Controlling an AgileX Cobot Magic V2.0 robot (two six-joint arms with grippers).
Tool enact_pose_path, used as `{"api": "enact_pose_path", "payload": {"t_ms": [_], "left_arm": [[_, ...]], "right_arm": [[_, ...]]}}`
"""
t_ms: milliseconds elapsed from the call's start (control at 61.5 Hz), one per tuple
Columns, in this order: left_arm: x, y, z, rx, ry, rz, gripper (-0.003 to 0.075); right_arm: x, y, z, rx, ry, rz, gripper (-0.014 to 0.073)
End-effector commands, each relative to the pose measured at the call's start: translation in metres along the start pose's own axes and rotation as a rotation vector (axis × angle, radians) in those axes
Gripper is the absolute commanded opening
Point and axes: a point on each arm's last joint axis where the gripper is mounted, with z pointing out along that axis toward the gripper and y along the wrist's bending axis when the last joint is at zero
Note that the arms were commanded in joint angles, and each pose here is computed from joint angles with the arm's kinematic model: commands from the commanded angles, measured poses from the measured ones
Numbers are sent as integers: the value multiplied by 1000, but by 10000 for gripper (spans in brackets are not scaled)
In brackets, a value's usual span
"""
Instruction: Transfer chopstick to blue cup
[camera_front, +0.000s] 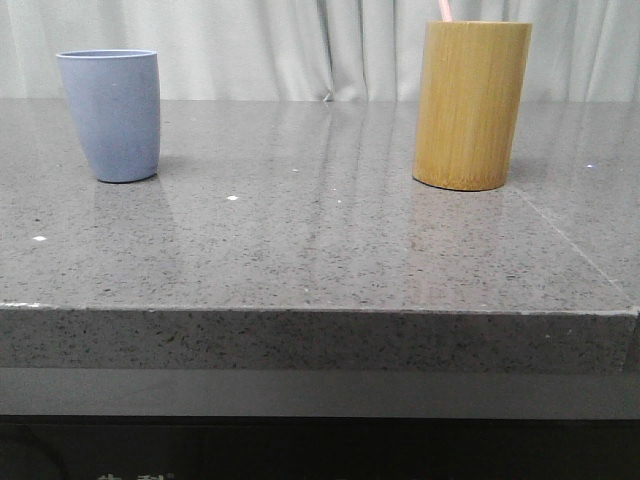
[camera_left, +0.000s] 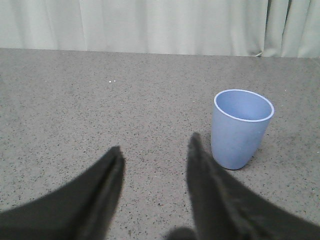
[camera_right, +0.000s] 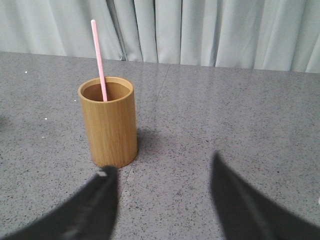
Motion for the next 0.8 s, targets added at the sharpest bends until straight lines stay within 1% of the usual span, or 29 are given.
{"api": "enact_pose_path", "payload": {"t_ms": [0, 16, 49, 212, 293, 342, 423, 537, 618, 781], "left_arm": [[-19, 0, -3, -5, -109, -2, 654], [-19, 0, -3, -5, -109, -2, 684], [-19, 0, -3, -5, -109, -2, 708], [-20, 0, -3, -6, -131, -2, 641], [-22, 0, -3, -6, -137, -1, 626], [-25, 0, 0, -6, -118, -2, 621], [-34, 0, 9, -3, -33, -2, 622], [-54, -5, 31, 35, 119, 12, 622], [-73, -15, 52, 81, 220, 29, 621], [-104, -40, 92, 171, 331, 75, 622]], "right_arm": [[-17, 0, -1, 7, -94, -12, 625], [-17, 0, -1, 7, -94, -12, 636], [-17, 0, -1, 7, -94, -12, 642], [-17, 0, -1, 7, -94, -12, 642], [-17, 0, -1, 7, -94, -12, 642], [-17, 0, -1, 7, -94, -12, 642], [-17, 0, -1, 7, -94, -12, 642], [-17, 0, -1, 7, -94, -12, 642], [-17, 0, -1, 7, -94, -12, 642], [-17, 0, -1, 7, -94, -12, 642]]}}
